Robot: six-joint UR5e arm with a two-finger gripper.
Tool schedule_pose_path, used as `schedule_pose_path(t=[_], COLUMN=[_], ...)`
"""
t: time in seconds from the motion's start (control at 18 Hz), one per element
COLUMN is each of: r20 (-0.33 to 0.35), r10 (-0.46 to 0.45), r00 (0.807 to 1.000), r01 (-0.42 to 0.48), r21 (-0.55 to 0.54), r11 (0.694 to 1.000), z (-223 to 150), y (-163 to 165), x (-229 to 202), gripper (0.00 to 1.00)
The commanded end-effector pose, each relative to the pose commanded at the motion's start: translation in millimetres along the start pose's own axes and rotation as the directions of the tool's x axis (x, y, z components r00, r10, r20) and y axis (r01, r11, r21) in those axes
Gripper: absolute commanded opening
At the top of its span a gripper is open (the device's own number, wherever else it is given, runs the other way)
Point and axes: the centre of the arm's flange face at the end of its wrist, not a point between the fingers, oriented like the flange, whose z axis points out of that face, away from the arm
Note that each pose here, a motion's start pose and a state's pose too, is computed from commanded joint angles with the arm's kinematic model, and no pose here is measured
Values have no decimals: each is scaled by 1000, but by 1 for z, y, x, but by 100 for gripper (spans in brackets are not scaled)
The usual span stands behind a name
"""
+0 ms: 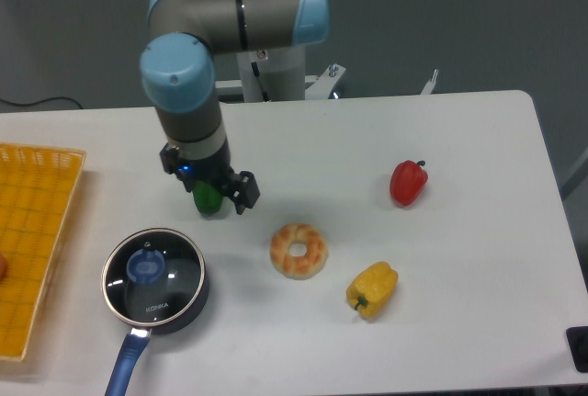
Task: Open the lid
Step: 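Move the gripper across the table past the green pepper toward the saucepan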
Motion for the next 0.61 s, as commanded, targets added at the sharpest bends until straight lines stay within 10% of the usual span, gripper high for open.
schedule_pose_path(t=[0.61], r20=[-5], r10=[20], r00=[1000], r01=[-20], r21=[-36], r11=[999], z=[21], y=[-21], x=[46], gripper=[100])
